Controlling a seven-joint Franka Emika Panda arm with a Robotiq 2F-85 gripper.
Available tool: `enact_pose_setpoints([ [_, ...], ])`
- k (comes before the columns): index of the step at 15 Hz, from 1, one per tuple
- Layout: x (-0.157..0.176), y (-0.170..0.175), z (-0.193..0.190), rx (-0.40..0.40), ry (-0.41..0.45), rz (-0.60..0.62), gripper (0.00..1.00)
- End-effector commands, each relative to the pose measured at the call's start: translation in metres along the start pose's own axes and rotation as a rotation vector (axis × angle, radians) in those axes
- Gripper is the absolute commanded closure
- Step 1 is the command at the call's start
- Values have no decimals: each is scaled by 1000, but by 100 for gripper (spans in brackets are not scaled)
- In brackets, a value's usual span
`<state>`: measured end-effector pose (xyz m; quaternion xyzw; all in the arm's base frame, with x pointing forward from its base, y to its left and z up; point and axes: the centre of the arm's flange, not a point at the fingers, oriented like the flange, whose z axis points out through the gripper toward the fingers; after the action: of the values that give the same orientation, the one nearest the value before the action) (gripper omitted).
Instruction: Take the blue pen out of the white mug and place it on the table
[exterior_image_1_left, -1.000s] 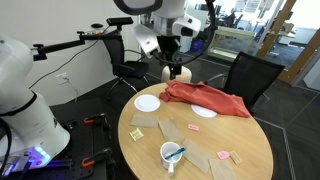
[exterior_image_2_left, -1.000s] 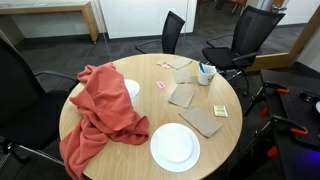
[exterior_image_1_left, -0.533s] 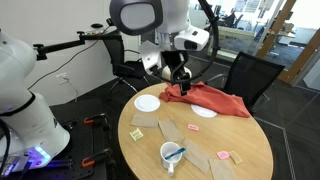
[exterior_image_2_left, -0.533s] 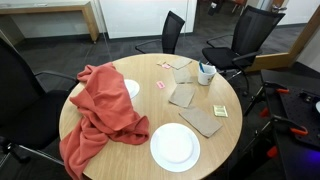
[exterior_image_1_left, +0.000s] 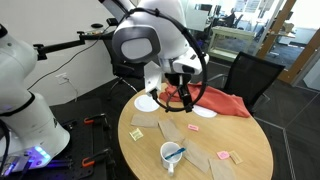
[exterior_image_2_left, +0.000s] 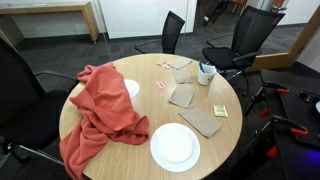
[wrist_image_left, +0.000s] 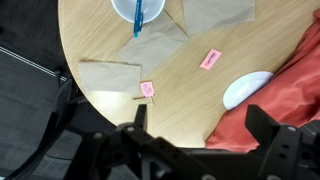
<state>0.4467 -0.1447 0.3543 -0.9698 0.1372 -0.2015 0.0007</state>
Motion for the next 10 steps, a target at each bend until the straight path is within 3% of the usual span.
enact_pose_setpoints([
  [1,-10,11,28,-13,27,31,0],
  [10,-17,36,92,-18,-3,84,0],
])
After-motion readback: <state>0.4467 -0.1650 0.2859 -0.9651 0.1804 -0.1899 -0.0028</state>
